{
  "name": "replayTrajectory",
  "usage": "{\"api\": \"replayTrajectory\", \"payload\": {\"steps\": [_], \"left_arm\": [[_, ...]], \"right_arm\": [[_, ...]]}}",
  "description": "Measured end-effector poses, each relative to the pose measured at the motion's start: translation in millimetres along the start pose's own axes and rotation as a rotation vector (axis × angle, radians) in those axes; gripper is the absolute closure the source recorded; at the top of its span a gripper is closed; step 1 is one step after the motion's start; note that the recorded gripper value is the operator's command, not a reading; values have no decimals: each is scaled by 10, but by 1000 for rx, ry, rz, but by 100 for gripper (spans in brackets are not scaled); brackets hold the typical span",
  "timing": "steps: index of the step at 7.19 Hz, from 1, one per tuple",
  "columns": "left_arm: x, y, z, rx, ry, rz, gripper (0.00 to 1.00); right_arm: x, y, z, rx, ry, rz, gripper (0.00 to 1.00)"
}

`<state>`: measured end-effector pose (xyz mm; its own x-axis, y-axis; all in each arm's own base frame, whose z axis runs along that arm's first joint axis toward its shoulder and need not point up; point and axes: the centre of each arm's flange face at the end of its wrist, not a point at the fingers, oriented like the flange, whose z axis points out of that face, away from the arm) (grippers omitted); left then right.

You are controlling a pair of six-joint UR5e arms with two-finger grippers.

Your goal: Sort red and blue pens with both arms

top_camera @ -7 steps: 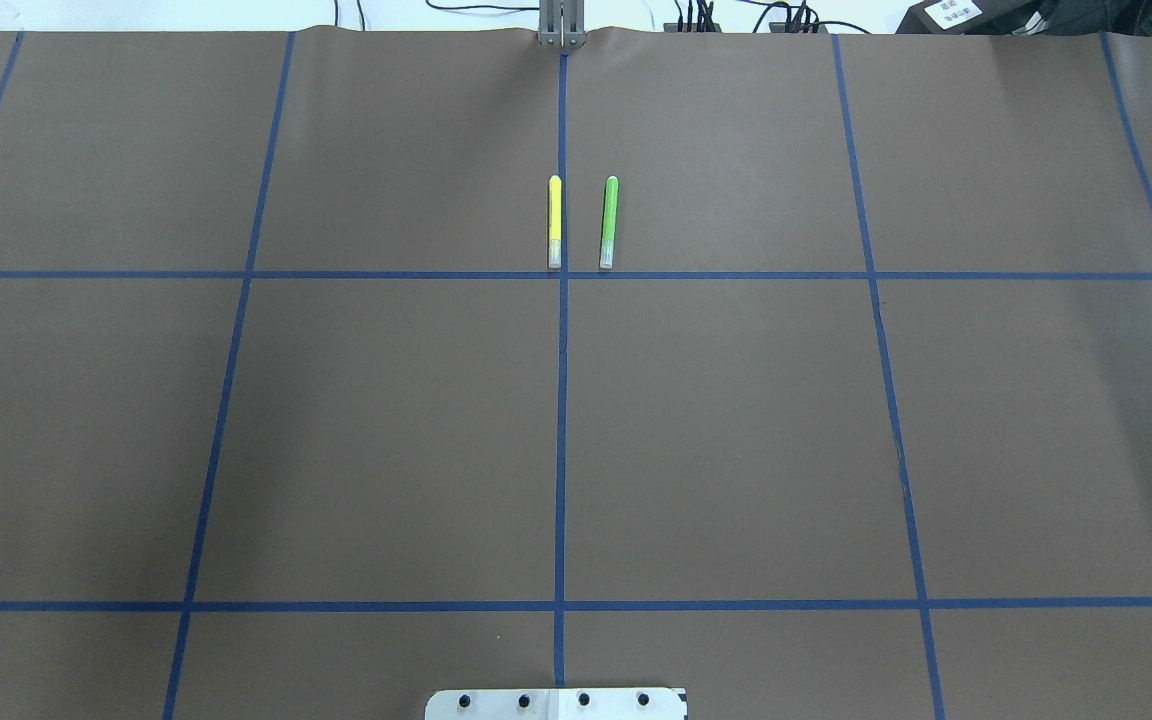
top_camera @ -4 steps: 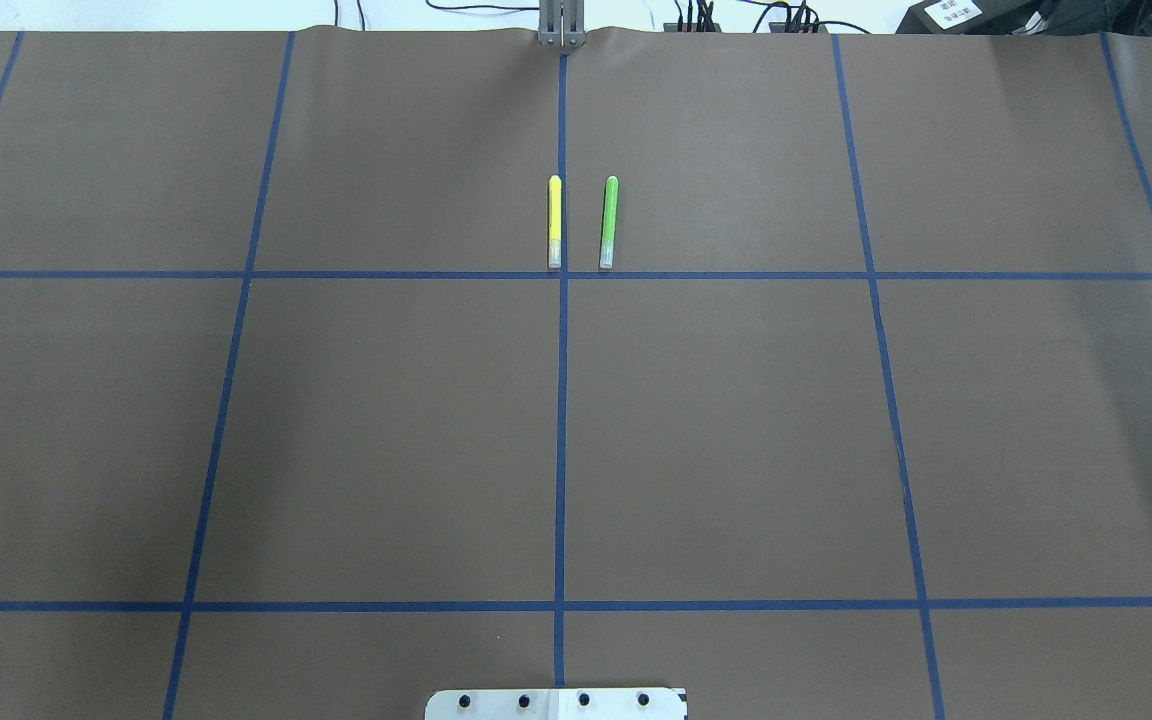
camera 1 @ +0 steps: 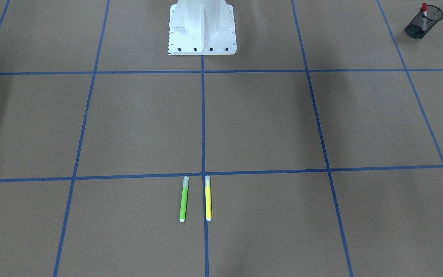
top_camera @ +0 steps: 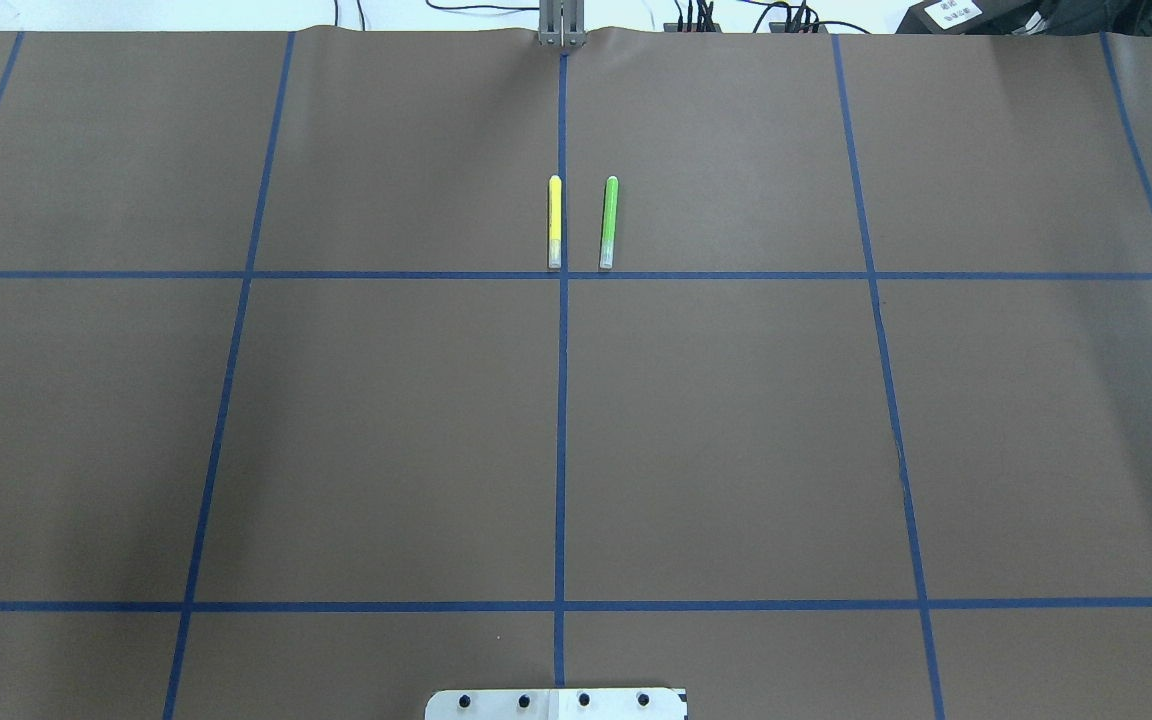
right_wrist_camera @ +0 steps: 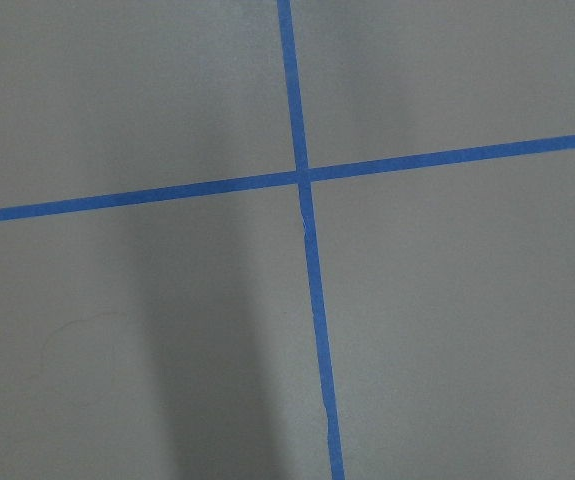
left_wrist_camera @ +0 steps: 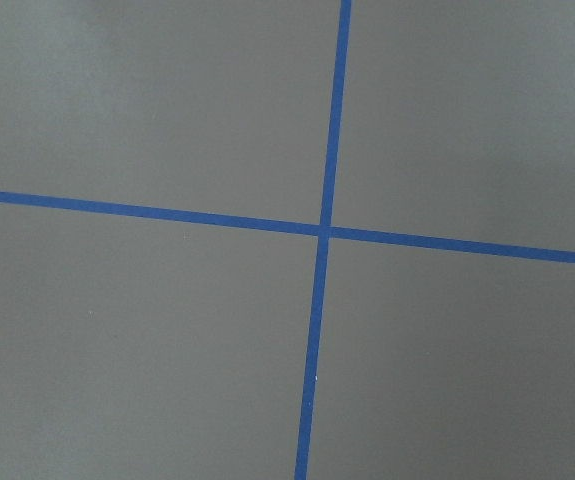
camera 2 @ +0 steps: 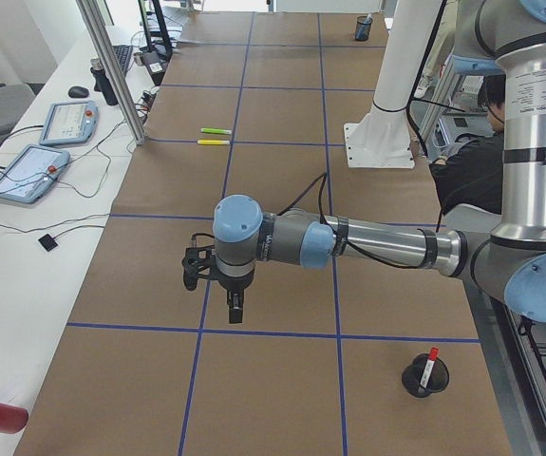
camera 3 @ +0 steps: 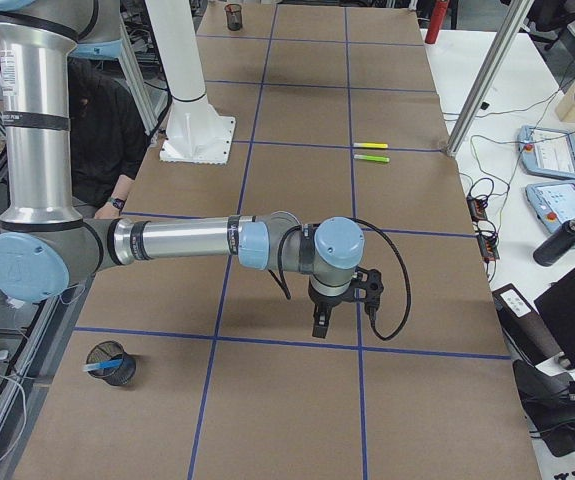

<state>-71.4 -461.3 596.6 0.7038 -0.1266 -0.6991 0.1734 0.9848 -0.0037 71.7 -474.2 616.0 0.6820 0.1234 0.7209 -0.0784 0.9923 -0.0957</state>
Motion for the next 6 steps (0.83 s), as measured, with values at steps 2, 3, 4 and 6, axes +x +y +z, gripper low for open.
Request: {"api": "replayTrajectory", "payload": {"steps": [2,3,4,6], "left_arm": [[-24,13,26,-8,-2,-7,0],[-30,15,31,-9,-2,-9,0],[-31,15,32,-10,-3,-10,0],[-26,14,29,-9,-2,-9,0]], "right_arm": [[-18,-6,2,-1,-1,-3,0],[-23,-8,4,-1,-2,-4,0],[-25,-9,5,-1,-2,-5,0],[-17,-6,9,-2,-1,-4,0]]}}
